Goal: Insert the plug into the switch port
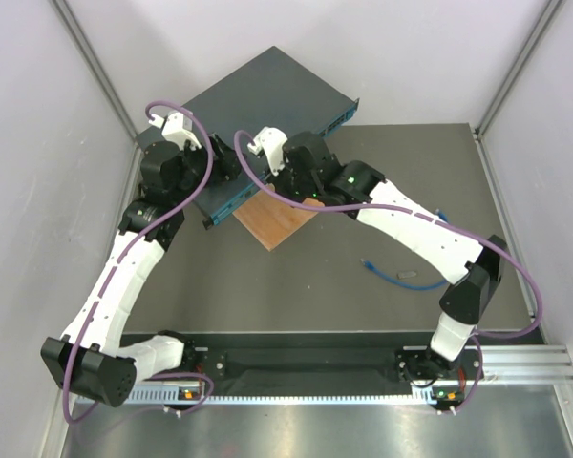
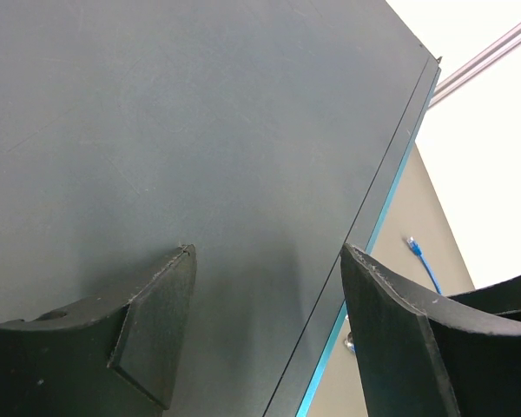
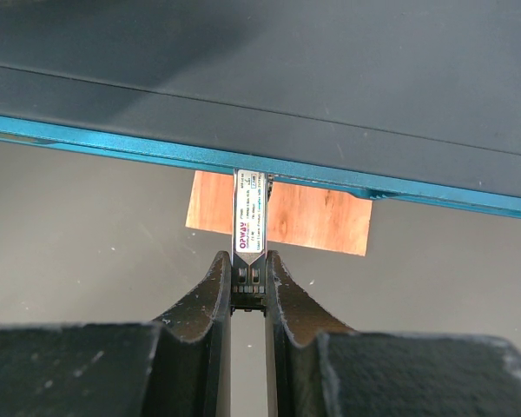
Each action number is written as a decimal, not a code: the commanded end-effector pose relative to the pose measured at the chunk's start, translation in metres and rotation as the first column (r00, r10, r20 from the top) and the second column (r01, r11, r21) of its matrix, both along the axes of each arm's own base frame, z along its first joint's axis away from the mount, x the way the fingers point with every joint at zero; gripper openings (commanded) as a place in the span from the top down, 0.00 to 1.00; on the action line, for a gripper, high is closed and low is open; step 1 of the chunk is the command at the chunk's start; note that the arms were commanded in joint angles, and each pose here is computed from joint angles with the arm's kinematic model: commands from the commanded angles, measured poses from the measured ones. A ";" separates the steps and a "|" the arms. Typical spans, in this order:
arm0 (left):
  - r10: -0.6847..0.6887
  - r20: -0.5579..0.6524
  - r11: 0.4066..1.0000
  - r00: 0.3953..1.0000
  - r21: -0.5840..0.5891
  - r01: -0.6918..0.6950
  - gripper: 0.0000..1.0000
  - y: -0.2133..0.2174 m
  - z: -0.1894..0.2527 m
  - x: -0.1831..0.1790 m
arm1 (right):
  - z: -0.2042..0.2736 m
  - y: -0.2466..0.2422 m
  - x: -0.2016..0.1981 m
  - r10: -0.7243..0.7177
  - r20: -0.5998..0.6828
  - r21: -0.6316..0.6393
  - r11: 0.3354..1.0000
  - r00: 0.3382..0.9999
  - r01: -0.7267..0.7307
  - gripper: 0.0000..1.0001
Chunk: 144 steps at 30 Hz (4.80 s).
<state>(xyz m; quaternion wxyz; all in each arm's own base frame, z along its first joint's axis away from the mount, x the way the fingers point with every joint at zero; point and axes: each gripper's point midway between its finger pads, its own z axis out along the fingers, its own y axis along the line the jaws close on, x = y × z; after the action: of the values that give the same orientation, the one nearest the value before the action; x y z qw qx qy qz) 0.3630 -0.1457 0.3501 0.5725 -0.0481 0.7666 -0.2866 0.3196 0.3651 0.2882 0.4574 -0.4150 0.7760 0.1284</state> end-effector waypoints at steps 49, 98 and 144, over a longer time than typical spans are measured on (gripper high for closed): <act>-0.023 -0.002 0.999 1.000 -0.033 0.023 0.27 -0.005 -0.003 0.000 | 0.026 0.000 0.012 0.010 0.049 0.049 0.999 0.999 -0.012 1.00; -0.035 -0.028 0.998 0.999 -0.061 0.033 0.28 -0.010 -0.010 0.001 | 0.049 0.028 0.015 -0.114 0.030 0.173 0.979 0.993 0.107 1.00; -0.003 -0.068 0.996 0.998 -0.087 -0.003 0.28 -0.006 -0.021 0.003 | 0.075 0.062 0.021 -0.062 0.144 0.272 0.962 0.988 0.020 1.00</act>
<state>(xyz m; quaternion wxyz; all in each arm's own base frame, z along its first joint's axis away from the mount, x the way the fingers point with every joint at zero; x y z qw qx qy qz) 0.3672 -0.1536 0.3508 0.5674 -0.0685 0.7535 -0.3249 0.3162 0.3759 0.2965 0.4513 -0.3683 0.8061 0.1048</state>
